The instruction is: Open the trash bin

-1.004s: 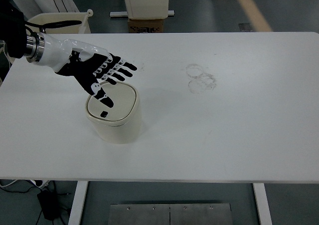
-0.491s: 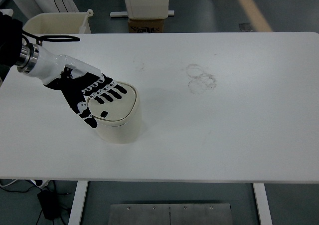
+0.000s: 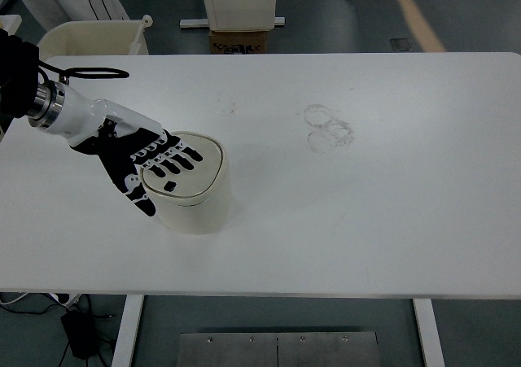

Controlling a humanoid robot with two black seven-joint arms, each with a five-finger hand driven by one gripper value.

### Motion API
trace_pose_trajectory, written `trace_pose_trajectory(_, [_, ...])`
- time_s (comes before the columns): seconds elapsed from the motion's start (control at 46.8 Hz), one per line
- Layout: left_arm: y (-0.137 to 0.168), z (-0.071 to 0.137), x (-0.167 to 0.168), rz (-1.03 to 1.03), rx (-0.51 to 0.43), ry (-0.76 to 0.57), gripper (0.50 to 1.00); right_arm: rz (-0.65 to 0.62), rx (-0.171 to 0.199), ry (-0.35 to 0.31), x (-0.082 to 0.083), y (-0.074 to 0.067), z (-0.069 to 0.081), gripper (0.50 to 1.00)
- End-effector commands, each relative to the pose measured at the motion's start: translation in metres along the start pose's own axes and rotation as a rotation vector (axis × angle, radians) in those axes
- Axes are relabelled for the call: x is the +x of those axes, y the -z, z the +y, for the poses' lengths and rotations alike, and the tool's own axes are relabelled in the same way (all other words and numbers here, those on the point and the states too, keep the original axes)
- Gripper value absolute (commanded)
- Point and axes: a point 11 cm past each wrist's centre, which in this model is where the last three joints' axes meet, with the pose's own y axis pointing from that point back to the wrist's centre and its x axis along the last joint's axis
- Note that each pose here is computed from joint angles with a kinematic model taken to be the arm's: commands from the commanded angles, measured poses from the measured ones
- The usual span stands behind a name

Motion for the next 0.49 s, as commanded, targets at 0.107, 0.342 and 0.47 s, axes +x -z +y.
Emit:
trace_pose_trajectory(0.107, [0.0057,-0.0051,-0.0019,0.011,0.007,0.008,1.000,0.000,0.002,0.001,-0.0003,0.0008,-0.0003,0.991])
trace_pose_trajectory(0.342, [0.0049,-0.0061,-0.0024,0.007,0.009,0.011,1.000,0.002,0.000,0.000,0.0001,0.0006,-0.0003,0.993])
trace_pose_trajectory(0.47, [0.0054,-0.0065,-0.0025,0.006,0.010,0.012,1.000,0.000,0.000,-0.001,0.0003,-0.0001,0.0001,0.991])
